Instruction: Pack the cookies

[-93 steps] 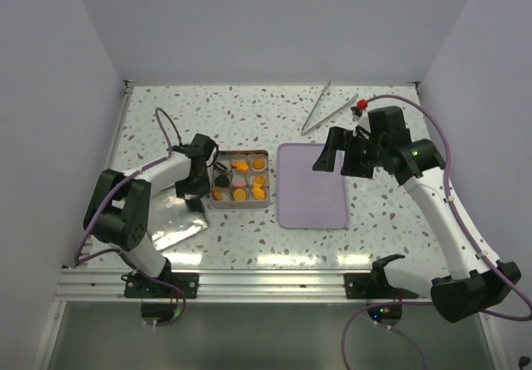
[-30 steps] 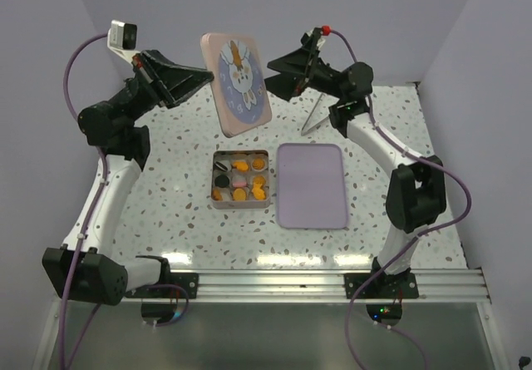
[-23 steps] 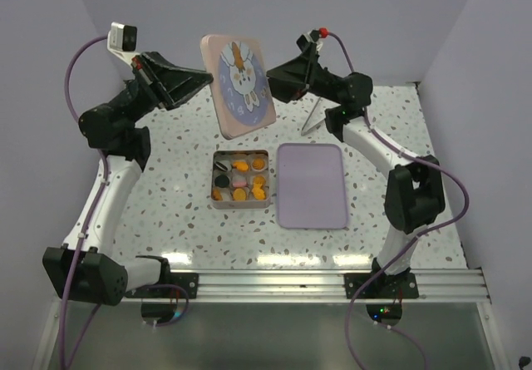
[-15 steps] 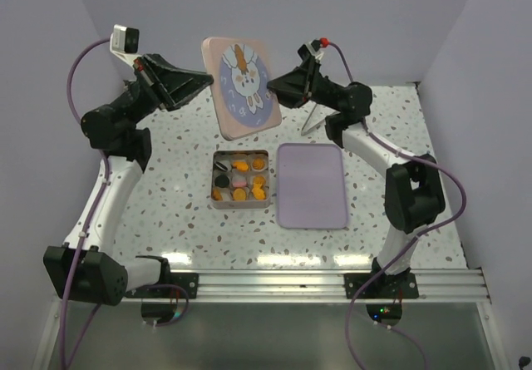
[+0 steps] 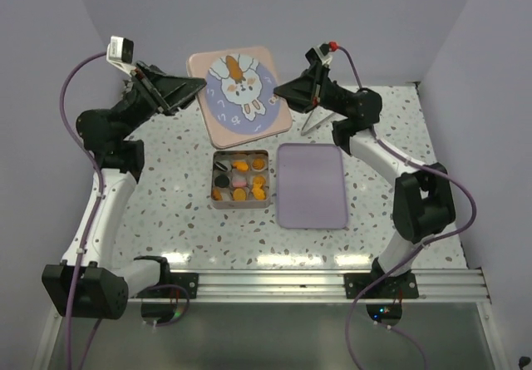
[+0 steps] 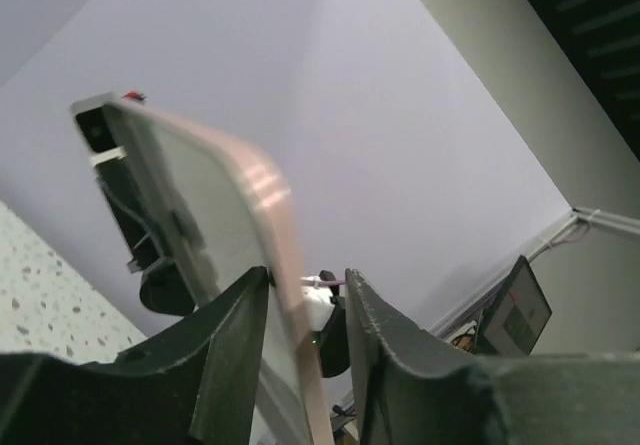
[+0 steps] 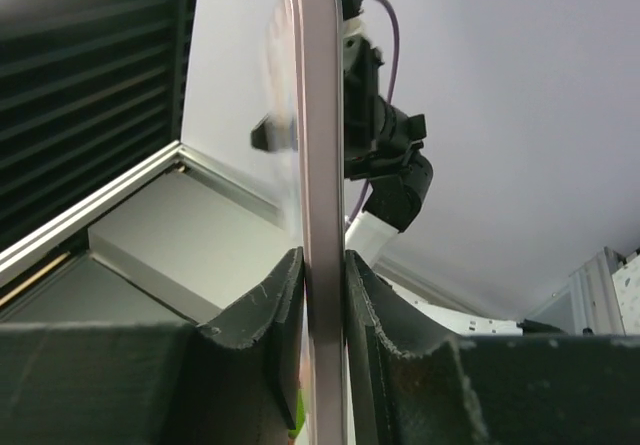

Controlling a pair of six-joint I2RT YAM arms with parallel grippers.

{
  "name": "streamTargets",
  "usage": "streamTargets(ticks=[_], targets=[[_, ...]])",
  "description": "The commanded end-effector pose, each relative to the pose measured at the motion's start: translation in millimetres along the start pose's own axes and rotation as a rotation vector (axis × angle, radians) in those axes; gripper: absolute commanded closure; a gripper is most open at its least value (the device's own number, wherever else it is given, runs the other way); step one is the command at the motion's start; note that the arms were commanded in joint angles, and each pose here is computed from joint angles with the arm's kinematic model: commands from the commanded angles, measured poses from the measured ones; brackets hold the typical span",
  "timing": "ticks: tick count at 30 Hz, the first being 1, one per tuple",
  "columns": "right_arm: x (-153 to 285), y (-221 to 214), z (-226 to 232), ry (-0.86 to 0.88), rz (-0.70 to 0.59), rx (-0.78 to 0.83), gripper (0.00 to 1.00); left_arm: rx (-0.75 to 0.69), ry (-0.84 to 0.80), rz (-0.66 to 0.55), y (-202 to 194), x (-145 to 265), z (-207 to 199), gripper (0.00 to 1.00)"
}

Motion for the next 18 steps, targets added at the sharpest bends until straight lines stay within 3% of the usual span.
streamTargets(ticks=[1,5,11,14,18], targets=[[5,-39,66,0.162,0.090,0.060,1.00,0.034,0.177,-0.009,0,11,44,0.56],[8,-42,69,0.153,0.058,0.063,1.00,0.063,0.316,-0.021,-2,23,70,0.42],[7,-46,68,0.050,0.021,0.103,1.00,0.060,0.476,-0.023,-7,37,97,0.32],[7,-46,61,-0.055,-0.016,0.127,1.00,0.076,0.551,-0.026,-9,46,112,0.30],[19,-42,25,-0.338,-0.089,0.139,1.00,0.065,0.615,-0.049,-9,55,121,0.27]])
Point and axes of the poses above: each gripper's point midway between its finger pads, its own x axis back along the fingers, its own z axis along the line the jaws close on, y = z × x, the point moved 2 cm from there along x, back along the fingers, and after that the axes turned 4 degrees about x, right-handed, at the moved point
